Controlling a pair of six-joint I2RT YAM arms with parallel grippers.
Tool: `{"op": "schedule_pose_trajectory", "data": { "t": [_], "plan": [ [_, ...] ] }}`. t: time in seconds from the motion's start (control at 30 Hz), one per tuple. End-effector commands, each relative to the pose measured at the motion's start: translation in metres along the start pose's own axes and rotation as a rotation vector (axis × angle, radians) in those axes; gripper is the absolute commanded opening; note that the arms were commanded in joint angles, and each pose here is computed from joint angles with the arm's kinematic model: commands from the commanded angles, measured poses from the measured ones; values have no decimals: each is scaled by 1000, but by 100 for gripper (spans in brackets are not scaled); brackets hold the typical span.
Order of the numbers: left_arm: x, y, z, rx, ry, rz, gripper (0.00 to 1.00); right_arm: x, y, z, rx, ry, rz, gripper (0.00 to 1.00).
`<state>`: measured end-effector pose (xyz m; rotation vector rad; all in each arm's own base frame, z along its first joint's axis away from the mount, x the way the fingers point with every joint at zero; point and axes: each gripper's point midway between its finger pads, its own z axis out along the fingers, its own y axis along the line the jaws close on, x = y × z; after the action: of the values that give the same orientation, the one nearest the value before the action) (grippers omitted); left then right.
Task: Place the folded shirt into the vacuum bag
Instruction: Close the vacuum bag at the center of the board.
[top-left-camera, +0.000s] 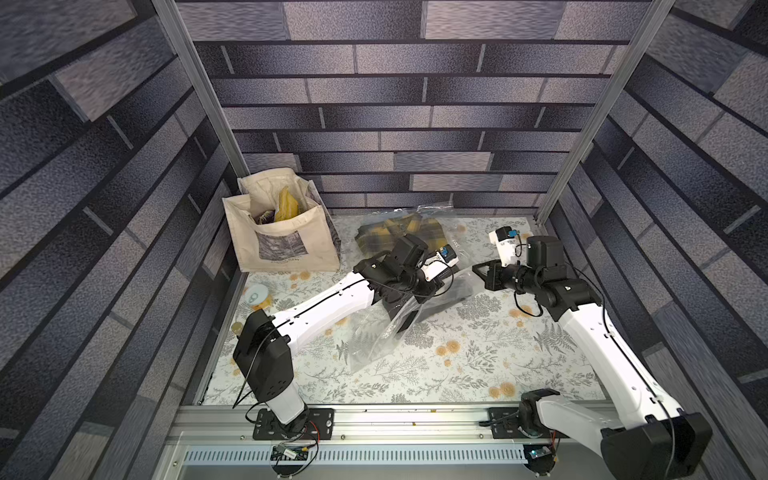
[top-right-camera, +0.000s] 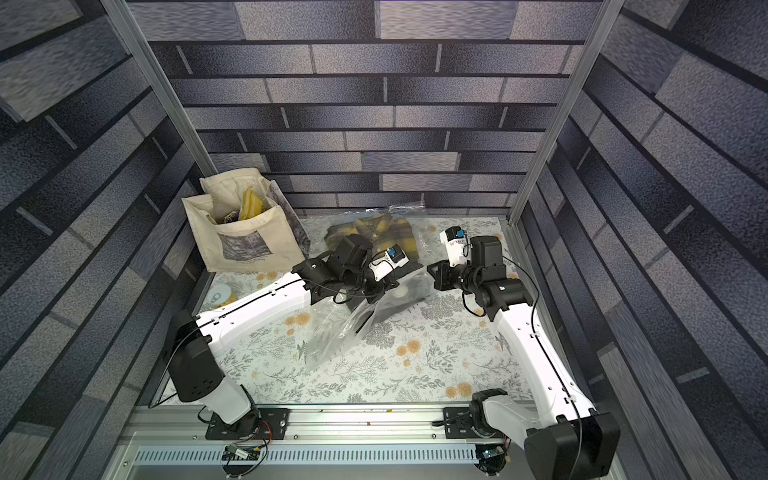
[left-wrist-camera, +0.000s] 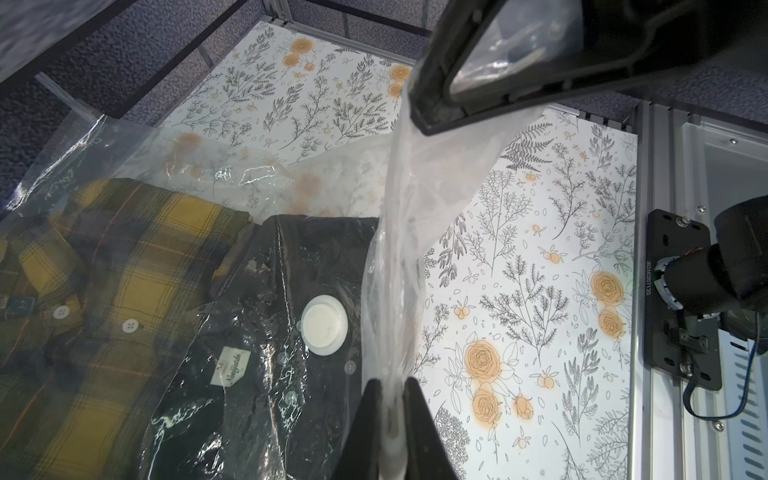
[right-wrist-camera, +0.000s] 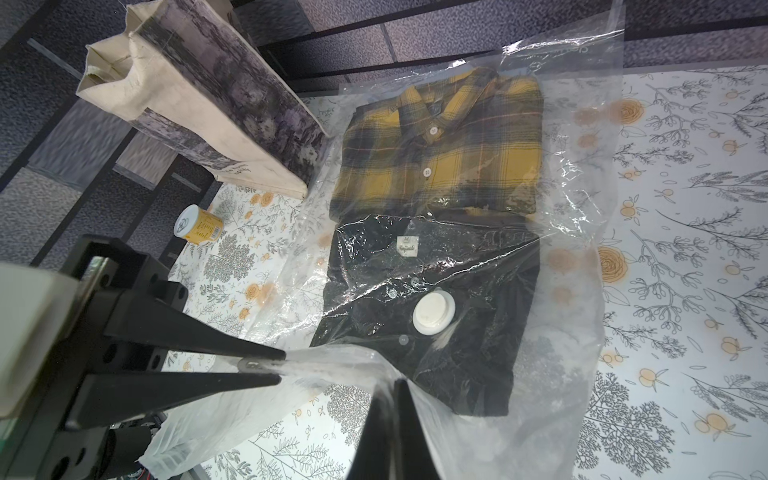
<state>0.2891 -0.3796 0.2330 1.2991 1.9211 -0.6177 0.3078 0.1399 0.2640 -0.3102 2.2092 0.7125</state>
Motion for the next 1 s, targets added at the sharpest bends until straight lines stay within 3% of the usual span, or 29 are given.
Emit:
{"op": "schedule_pose_trajectory", "data": {
  "t": [0.0, 0.7, 0.77, 0.83, 0.97],
  "plan": [
    [83, -5, -15, -14, 331, -53, 6, -50, -24, -28, 151, -202, -37, 0],
    [139, -17, -57, -44, 478, -127, 3, -54, -67, -50, 346, -231, 10, 0],
    [137, -12, -61, -58, 463, -131, 1, -50, -57, -48, 295, -199, -11, 0],
    [127, -5, -64, -78, 416, -131, 0, -38, -33, -40, 160, -135, -33, 0],
    [82, 4, -67, -87, 234, -93, 0, 10, 6, -30, 37, 62, -197, 5]
  ]
}}
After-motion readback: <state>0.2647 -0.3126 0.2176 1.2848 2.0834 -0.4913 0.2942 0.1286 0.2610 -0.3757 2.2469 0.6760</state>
